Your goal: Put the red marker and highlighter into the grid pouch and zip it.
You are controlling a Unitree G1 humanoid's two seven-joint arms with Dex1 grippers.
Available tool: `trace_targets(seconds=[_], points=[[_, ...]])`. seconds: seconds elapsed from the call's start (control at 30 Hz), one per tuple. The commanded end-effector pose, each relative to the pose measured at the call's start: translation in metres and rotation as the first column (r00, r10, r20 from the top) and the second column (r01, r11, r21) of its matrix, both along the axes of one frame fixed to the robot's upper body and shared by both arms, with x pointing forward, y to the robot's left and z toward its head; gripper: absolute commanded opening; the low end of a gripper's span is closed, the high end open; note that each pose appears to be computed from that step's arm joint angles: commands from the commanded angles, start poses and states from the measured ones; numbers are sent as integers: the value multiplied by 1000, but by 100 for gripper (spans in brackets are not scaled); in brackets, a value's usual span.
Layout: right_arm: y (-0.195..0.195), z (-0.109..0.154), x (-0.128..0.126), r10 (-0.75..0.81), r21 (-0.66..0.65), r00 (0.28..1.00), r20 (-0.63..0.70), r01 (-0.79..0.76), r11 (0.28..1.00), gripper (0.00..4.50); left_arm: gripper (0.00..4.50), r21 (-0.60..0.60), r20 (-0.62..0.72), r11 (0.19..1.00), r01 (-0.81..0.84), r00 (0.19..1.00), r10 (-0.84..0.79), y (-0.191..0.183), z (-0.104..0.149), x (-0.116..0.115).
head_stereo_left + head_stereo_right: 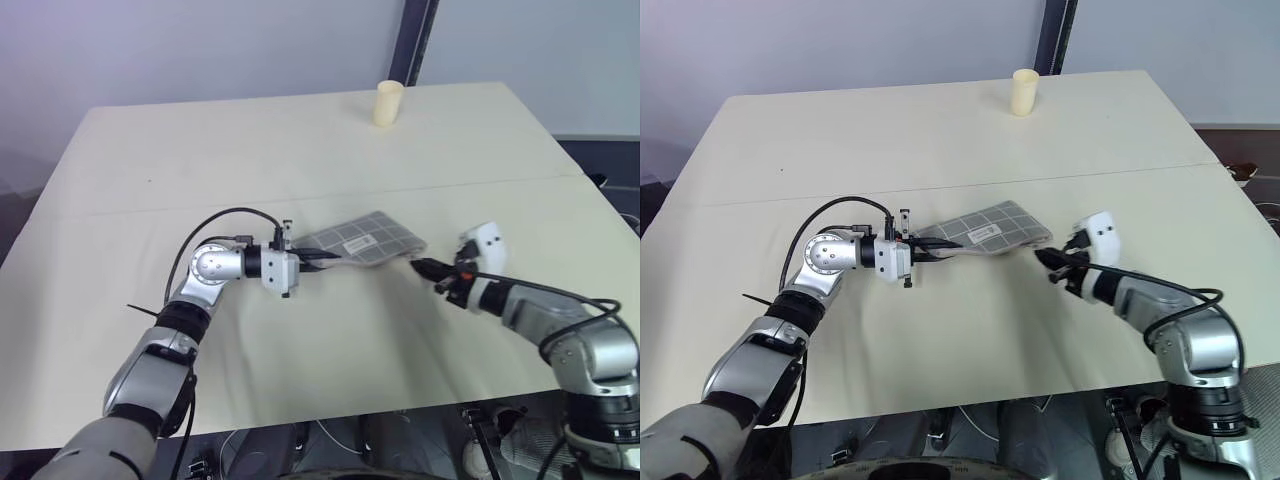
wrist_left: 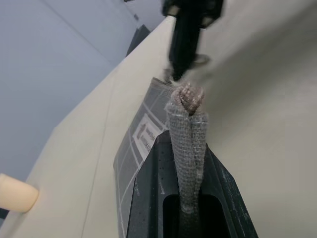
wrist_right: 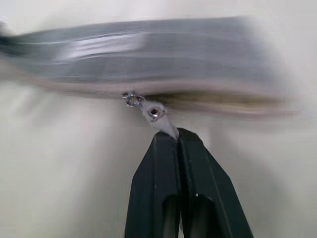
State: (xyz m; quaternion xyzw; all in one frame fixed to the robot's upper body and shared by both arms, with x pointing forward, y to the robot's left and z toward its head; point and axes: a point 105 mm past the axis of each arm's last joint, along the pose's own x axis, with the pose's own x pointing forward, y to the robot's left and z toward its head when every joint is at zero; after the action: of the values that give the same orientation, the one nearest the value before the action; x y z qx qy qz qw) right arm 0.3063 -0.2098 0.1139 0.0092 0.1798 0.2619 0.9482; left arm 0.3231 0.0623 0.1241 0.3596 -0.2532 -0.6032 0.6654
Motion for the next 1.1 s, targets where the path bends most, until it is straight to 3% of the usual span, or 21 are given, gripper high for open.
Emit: trace_targets(seconds=[0.03,0.17,0.2,0.23,0.3,0.33,0.37,0.47,0.5,0.53,0.63,0.77,0.97,1.1], points=[[-37,11,4,-83,-112,993,78,92,989,7,0,-12,-20,999,-41,999,41,21,4,3],[-43,10,5,-82,-154,991,103,97,983,7,0,-28,-116,997,-79,990,75,32,2,7],[-39,10,5,-76,-130,992,104,89,988,2,32,-64,-171,993,-103,981,91,34,5,12],[-37,11,5,-75,-107,991,106,87,990,29,69,-101,-218,987,-124,971,100,35,8,15],[-31,13,4,-45,-102,992,119,57,993,99,152,-154,-233,977,-147,966,109,33,16,19],[-32,16,5,-57,-95,990,131,69,993,162,217,-172,-207,972,-159,971,123,32,20,20],[-33,19,6,-61,-85,988,140,74,994,198,252,-181,-179,970,-165,975,132,32,23,20],[-30,26,1,-23,-82,989,148,35,996,365,416,-211,-211,963,-169,970,124,37,26,17],[-28,26,-4,1,-83,990,142,11,996,420,450,-228,-239,954,-194,961,139,42,26,18],[-28,26,-9,20,-87,991,134,-9,996,448,450,-243,-281,944,-225,947,154,47,25,20],[-28,23,-24,72,-109,992,106,-60,992,448,450,-281,-392,909,-308,901,184,67,25,21],[-29,34,-36,79,-86,983,165,-66,994,448,450,-293,-596,816,-498,763,252,111,17,20],[-24,47,-47,156,-166,949,275,-113,980,448,450,-244,-683,680,-692,620,386,144,19,34],[-29,45,-50,161,-199,946,280,-106,974,448,450,-221,-687,619,-753,571,450,168,23,38]])
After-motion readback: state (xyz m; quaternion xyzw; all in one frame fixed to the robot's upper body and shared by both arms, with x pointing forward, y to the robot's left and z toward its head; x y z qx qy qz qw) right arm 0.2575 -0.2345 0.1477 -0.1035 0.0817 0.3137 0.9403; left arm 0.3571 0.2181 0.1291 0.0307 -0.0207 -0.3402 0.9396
